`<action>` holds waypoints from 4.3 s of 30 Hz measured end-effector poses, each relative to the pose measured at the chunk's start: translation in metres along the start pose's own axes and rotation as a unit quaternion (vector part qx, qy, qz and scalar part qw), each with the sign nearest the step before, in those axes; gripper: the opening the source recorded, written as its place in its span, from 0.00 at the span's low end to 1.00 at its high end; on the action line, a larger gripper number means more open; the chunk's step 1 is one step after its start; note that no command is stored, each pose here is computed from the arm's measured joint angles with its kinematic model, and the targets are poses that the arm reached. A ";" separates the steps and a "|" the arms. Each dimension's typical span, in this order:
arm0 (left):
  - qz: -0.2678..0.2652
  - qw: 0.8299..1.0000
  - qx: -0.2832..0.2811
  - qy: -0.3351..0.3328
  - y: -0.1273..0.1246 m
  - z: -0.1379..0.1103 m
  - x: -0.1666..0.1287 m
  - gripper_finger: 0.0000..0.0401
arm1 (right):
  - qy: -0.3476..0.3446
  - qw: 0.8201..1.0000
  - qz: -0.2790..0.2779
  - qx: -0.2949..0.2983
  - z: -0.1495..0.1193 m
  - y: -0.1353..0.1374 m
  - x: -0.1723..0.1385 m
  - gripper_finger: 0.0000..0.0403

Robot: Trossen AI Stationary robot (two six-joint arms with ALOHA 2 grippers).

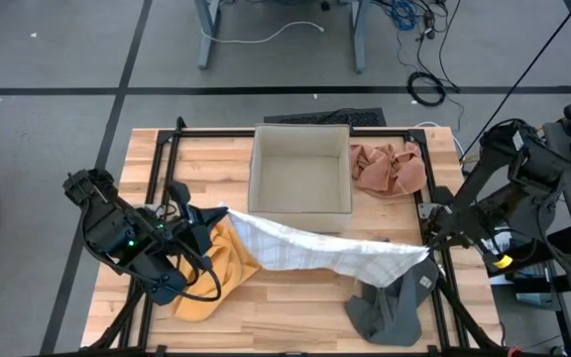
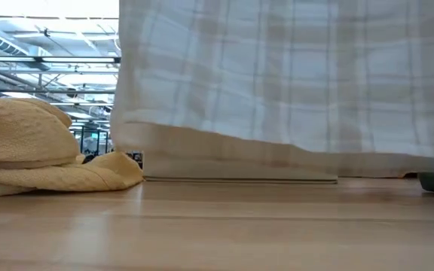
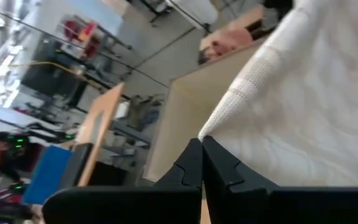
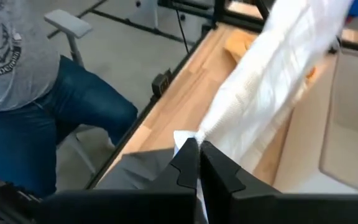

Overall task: Fold towel
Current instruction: Fold the white towel with brown checkered lines

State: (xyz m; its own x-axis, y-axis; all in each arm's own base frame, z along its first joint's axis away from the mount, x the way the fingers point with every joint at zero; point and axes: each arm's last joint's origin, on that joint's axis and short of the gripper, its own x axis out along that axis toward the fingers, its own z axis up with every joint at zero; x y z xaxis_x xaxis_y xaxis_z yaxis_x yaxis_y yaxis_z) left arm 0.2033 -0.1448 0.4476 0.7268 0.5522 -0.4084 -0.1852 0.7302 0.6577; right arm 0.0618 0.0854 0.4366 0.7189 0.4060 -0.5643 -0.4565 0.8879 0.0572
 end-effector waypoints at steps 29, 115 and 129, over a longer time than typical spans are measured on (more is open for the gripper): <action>-0.065 0.986 -0.003 -0.155 -0.025 -0.007 -0.084 0.00 | -0.070 0.991 0.061 -0.099 0.046 0.020 -0.020 0.00; -0.037 0.991 0.031 0.124 -0.055 -0.034 0.116 0.00 | 0.208 0.958 -0.185 -0.067 -0.051 0.010 0.070 0.00; 0.020 0.989 0.011 0.149 -0.056 -0.052 0.146 0.38 | 0.265 0.934 -0.235 -0.056 -0.090 0.005 0.100 0.00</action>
State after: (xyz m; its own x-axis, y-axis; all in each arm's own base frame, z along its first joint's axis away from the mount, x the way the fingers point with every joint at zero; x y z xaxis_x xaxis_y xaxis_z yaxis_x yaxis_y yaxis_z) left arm 0.2858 -0.0845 0.3182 0.4911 0.6772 -0.5478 -0.1941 0.6982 0.6891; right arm 0.0844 0.1107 0.3063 0.5072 -0.2121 -0.8353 -0.2290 0.9013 -0.3679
